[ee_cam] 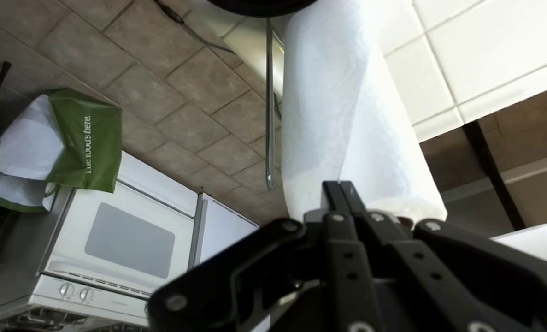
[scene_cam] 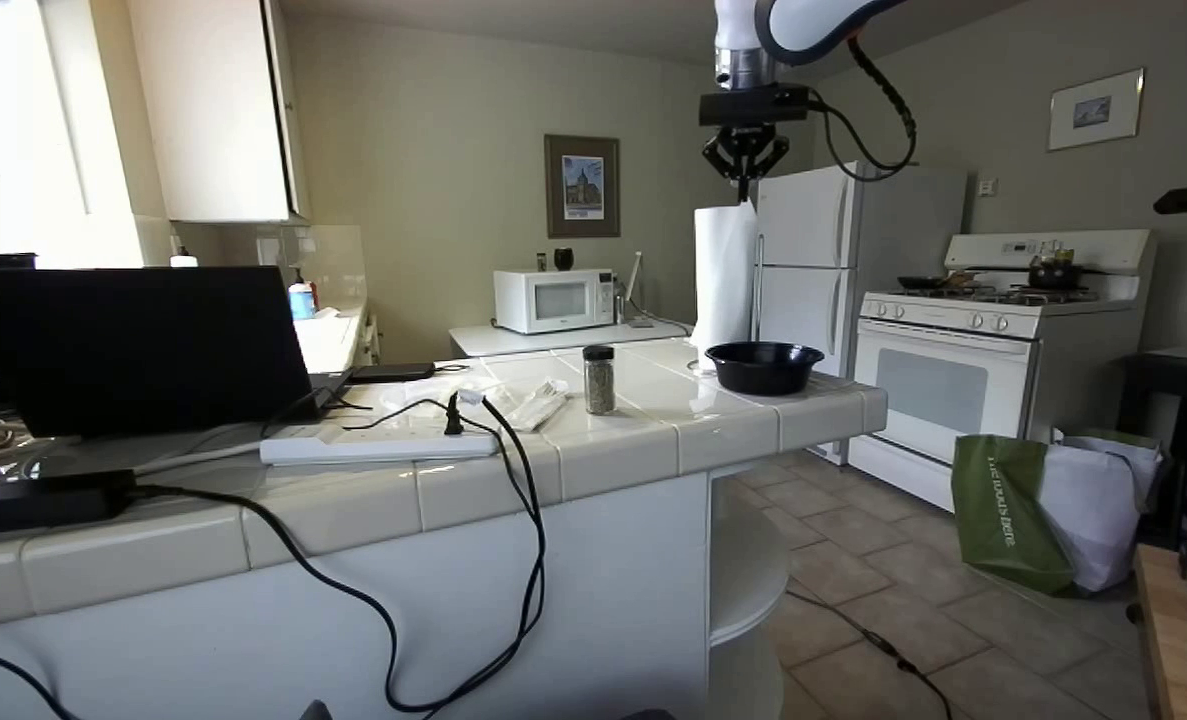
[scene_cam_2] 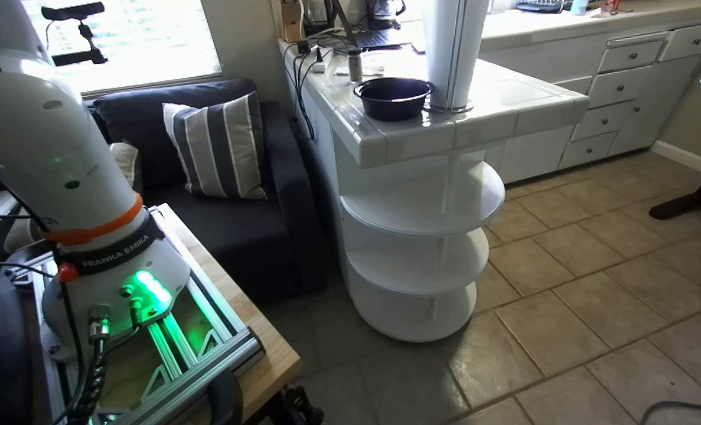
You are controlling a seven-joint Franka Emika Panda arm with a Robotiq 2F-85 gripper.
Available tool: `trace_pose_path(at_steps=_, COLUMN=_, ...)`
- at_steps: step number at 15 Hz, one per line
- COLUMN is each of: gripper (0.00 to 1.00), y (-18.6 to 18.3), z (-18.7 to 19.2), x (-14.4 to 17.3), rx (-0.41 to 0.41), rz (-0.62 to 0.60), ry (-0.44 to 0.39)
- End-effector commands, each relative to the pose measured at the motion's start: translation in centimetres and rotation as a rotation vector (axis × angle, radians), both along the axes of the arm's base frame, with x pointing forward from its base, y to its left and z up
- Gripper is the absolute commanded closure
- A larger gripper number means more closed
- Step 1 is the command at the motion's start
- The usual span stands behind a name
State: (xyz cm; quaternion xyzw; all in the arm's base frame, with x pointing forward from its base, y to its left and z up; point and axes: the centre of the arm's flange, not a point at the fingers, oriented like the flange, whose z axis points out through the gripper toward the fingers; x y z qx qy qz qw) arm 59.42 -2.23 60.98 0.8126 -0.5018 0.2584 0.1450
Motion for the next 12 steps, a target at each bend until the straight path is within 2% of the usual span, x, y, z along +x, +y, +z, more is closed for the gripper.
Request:
trace_pose_path(at_steps=1, gripper=1.0, y=1.2, z=-1.0, x=-1.2, rx=0.003, rz=0.04, ry=0.008)
trace_pose_path(at_steps=12, gripper=1.0, y=4.2, z=-7.4, x=-0.5, rx=-0.029, rz=0.131, ry=0.166)
